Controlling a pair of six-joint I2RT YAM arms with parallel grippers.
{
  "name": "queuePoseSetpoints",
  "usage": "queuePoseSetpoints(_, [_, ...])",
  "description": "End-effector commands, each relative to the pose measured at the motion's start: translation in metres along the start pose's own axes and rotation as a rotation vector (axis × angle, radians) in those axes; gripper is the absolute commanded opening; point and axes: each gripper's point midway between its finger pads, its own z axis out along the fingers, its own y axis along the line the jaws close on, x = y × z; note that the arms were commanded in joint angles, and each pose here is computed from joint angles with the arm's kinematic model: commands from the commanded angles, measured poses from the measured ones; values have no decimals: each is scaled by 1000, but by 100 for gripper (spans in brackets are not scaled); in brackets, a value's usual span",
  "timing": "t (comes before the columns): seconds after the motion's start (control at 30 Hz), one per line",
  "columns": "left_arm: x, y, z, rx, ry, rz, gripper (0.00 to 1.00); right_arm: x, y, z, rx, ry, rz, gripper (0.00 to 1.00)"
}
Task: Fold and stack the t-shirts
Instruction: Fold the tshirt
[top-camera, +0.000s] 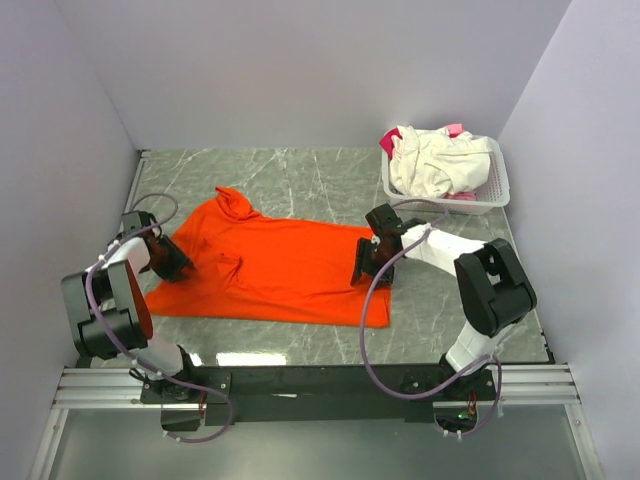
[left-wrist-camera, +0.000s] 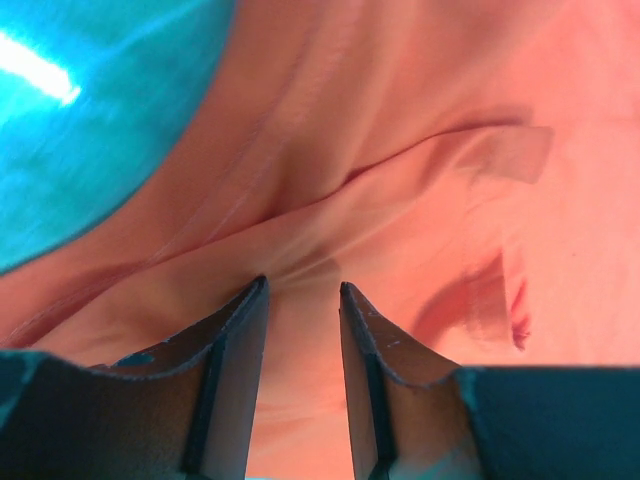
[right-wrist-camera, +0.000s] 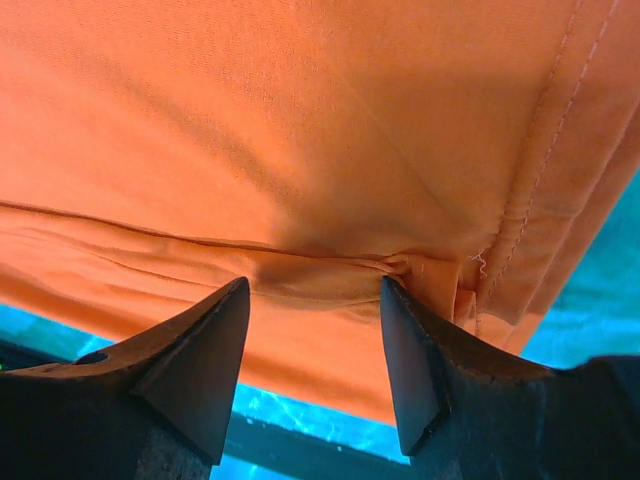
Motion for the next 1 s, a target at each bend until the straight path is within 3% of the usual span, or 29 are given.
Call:
queuePoseSetpoints(0.0, [7, 13, -12, -42, -21, -37, 40, 53, -41, 6, 147, 152, 42, 63])
queuePoseSetpoints(0.37, [-2, 1, -49, 3, -121, -30, 40, 69, -42, -23, 139, 147, 39, 63])
queuePoseSetpoints(0.67, [-54, -43, -83, 96, -254, -34, 41, -14, -8, -90, 114, -114, -11, 63])
queuePoseSetpoints(0.97, [-85, -121, -86, 188, -304, 64, 40, -84, -43, -92, 143, -229, 31, 63])
